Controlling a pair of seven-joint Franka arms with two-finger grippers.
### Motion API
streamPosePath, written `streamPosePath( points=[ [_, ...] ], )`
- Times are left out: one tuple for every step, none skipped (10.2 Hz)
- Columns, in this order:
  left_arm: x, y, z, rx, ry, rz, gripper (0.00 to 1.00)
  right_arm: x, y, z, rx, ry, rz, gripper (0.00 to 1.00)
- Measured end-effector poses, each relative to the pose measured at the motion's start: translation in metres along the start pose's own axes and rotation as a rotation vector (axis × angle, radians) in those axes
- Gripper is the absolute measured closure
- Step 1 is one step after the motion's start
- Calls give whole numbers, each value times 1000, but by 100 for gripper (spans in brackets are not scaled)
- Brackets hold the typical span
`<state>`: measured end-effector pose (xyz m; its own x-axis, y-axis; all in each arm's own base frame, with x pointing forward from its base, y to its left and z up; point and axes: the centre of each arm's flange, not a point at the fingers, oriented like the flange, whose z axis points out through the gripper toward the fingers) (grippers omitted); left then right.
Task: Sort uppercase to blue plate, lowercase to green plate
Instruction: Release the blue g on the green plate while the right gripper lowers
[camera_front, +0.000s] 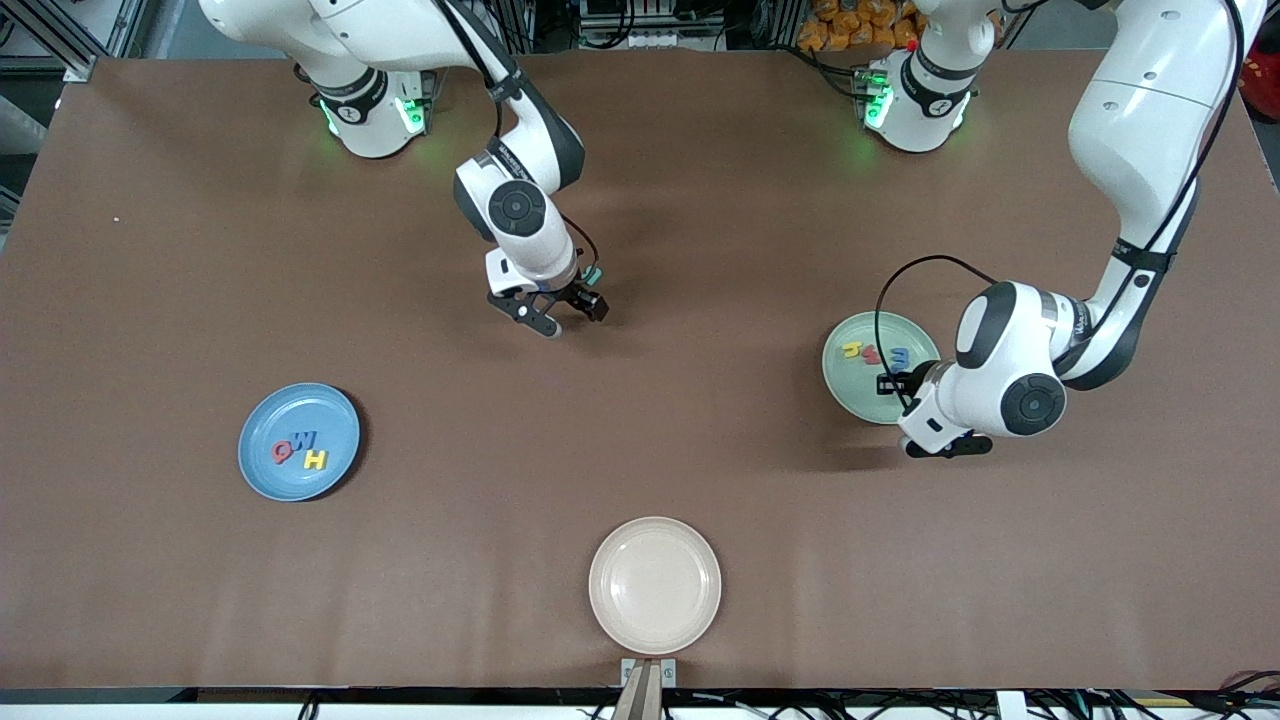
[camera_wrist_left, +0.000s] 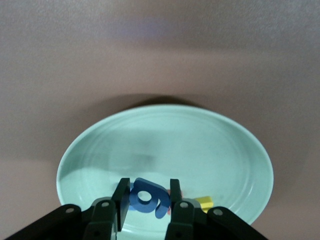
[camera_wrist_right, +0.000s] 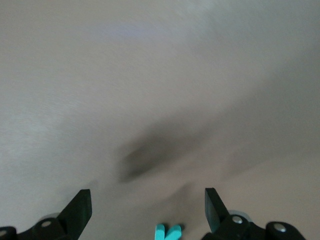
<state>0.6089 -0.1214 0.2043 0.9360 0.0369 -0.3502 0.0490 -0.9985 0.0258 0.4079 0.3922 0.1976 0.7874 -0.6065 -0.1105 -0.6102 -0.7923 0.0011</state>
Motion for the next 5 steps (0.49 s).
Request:
streamPosePath(
  points=[
    [2, 0, 3, 4, 8, -3, 64, -12, 2, 3, -5, -10, 62, 0],
    [3, 1, 8, 12, 8, -5, 63, -27, 2, 5, -6, -20, 91, 0],
    [4, 1, 12, 12, 5, -4, 52, -40, 2, 8, 6, -26, 100, 0],
    [4, 2, 13, 11, 5, -4, 39, -49, 3, 11, 24, -28, 98, 0],
    [4, 2, 13, 10, 7, -4, 36, -54, 6, 13, 35, -27, 92, 0]
  ],
)
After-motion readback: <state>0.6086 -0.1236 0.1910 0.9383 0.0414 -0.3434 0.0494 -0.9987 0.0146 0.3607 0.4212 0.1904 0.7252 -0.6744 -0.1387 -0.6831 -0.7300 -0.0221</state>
